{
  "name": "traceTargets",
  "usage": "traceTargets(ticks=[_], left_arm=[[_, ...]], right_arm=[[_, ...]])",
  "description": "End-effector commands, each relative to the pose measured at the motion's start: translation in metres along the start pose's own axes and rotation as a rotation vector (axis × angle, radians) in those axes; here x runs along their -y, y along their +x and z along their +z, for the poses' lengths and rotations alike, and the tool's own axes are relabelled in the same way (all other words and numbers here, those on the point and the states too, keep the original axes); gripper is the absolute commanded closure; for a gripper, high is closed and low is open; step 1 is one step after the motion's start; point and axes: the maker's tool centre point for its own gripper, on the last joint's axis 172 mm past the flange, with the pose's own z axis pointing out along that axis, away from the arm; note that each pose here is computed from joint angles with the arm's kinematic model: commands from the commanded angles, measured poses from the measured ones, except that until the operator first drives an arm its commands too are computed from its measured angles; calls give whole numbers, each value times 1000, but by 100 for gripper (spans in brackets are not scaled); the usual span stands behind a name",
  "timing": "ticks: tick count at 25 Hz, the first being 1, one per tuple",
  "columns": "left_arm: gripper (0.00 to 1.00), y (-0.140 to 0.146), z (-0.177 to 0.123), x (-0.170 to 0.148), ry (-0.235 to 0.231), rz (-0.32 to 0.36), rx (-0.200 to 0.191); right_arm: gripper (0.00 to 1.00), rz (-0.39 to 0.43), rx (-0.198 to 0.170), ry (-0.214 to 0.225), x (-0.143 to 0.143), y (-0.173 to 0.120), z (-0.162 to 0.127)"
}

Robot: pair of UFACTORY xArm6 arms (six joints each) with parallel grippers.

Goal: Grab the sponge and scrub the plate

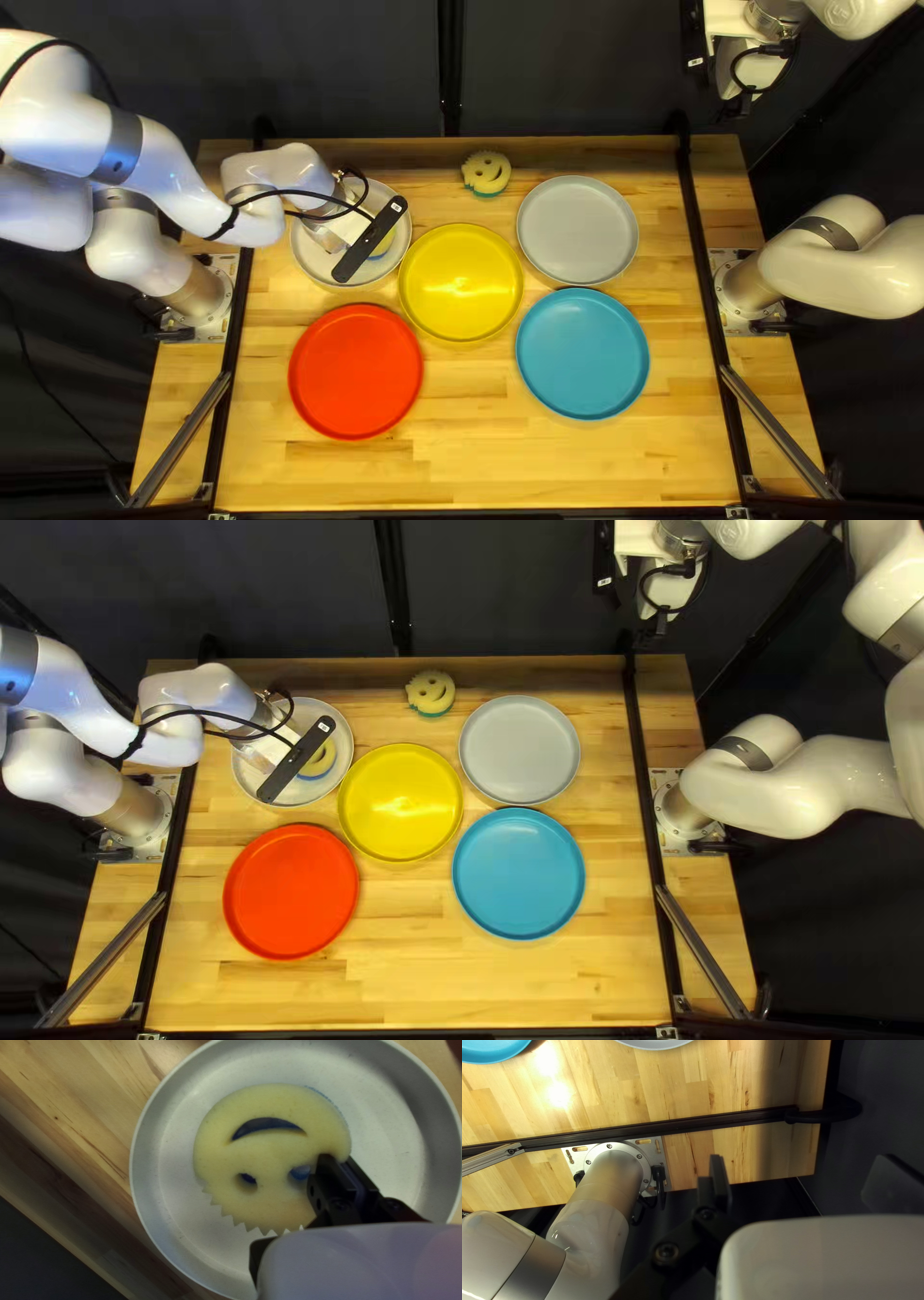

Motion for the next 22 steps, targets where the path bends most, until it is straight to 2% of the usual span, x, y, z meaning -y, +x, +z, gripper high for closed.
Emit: traceTargets(ticks=[1,12,16,22], left_arm=[[100,-13,1,-12,-8,-10,3],[100,-55,0,-37,-27,-71,3],[100,-53,5,-33,-31,-78,0],[100,-45,10,-9,-34,-67,-8]], right_arm=[[0,0,0,0,0,0,0],[0,0,0,0,0,0,0],[0,0,0,0,0,0,0],[0,0,0,0,0,0,0]])
